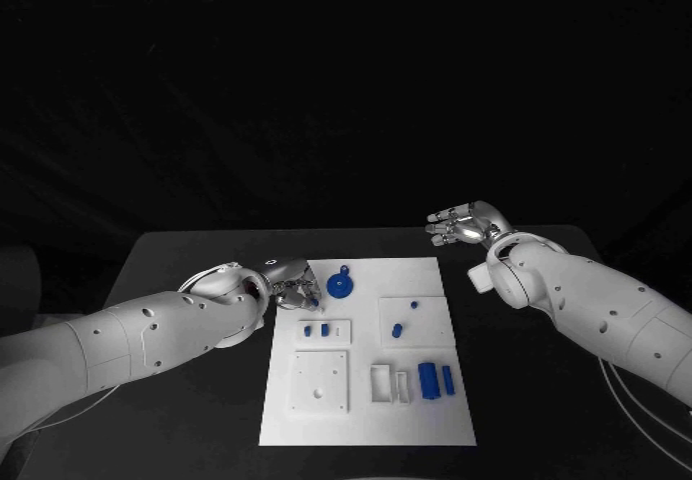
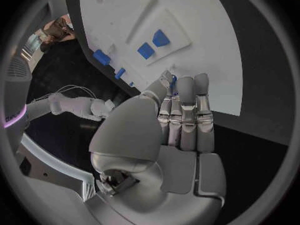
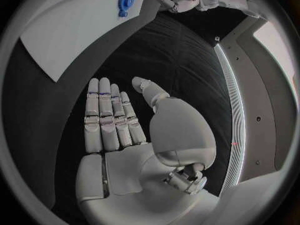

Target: Assemble the parts on the task board

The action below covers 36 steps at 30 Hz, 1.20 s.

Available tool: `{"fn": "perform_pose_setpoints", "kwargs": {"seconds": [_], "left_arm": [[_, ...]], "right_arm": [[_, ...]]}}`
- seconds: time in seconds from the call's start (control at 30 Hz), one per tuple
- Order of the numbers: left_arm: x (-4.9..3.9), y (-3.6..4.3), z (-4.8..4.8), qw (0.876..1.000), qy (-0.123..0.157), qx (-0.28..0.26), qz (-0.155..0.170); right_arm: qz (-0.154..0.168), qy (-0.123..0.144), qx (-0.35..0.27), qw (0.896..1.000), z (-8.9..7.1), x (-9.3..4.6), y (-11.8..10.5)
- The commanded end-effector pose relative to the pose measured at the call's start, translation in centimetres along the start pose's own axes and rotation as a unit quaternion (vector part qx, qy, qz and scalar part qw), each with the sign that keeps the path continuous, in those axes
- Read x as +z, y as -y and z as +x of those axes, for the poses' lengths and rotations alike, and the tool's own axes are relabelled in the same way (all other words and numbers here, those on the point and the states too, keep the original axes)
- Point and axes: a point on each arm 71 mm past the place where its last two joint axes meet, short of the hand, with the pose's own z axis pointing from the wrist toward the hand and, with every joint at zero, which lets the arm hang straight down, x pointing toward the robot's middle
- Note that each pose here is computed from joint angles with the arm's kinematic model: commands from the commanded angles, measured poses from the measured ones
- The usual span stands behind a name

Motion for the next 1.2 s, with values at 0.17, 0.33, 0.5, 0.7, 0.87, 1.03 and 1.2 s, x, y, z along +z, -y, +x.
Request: {"fn": "perform_pose_setpoints", "kwargs": {"seconds": [0.17,0.33,0.5,0.7,0.87,1.03,1.2], "left_arm": [[-0.02,0.19,0.93,1.0,-0.015,-0.003,0.008],[-0.01,0.25,1.39,1.0,-0.017,-0.004,0.01],[0.09,0.25,1.51,1.0,-0.015,-0.004,0.01],[0.19,0.08,1.56,1.0,-0.017,-0.004,0.007],[0.27,0.02,1.57,1.0,-0.017,-0.003,0.007],[0.4,0.21,1.66,1.0,-0.018,-0.003,0.009],[0.52,0.38,1.8,1.0,-0.02,-0.003,0.011]], "right_arm": [[-0.003,-0.003,-0.001,1.0,-0.1,-0.1,0.0],[-0.003,-0.003,-0.002,1.0,-0.1,-0.1,0.1],[-0.003,-0.003,-0.001,1.0,-0.1,-0.1,0.1],[-0.003,-0.004,-0.001,1.0,0.0,-0.1,0.1],[-0.003,-0.004,-0.001,1.0,0.0,-0.1,0.0],[-0.004,-0.004,-0.001,1.0,0.0,-0.1,0.0],[-0.004,-0.004,-0.001,1.0,0.1,-0.1,0.0]]}}
